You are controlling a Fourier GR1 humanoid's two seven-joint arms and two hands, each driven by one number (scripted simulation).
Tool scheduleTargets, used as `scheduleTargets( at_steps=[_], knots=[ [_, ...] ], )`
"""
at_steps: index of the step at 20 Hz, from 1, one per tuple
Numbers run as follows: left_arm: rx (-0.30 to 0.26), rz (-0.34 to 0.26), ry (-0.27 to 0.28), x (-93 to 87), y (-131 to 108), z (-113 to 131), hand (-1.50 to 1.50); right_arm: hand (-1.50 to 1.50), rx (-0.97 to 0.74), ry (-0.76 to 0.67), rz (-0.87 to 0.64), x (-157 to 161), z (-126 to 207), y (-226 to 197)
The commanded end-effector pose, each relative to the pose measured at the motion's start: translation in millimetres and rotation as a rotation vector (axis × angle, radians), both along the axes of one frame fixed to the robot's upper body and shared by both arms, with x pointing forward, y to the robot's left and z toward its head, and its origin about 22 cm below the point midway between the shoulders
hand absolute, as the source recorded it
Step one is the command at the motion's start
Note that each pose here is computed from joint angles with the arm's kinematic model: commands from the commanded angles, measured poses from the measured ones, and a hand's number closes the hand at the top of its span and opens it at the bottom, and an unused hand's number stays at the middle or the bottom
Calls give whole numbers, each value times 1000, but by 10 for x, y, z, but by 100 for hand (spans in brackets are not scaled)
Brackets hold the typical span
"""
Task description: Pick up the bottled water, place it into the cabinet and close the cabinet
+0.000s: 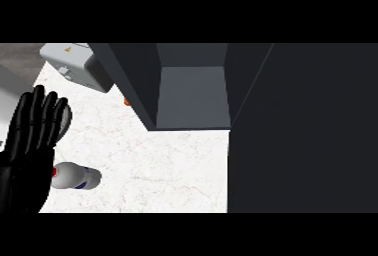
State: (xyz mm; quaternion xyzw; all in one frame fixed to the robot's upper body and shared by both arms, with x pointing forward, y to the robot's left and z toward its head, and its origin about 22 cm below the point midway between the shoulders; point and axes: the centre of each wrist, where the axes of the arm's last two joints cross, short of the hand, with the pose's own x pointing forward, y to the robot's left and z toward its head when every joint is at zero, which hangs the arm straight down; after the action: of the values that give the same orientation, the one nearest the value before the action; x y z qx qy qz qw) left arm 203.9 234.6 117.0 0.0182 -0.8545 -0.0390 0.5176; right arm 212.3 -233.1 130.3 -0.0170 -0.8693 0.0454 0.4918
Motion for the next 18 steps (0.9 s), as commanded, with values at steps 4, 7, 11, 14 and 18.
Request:
scheduleTargets(
  at_steps=[4,7,11,14,18],
  knots=[
    [15,179,-53,-362,308,108,-150,-150,-45,82,-24,-332,-197,-180],
    [-242,273,90,-479,289,20,-150,-150,67,197,126,-469,-202,-53],
    [-294,274,103,-922,251,215,-150,-150,75,213,159,-786,-16,-102],
    [-303,295,110,-1071,254,192,-150,-150,57,219,158,-1070,2,-184],
    [-294,282,117,-1259,109,167,-150,-150,51,214,159,-1197,181,-184]
  ],
)
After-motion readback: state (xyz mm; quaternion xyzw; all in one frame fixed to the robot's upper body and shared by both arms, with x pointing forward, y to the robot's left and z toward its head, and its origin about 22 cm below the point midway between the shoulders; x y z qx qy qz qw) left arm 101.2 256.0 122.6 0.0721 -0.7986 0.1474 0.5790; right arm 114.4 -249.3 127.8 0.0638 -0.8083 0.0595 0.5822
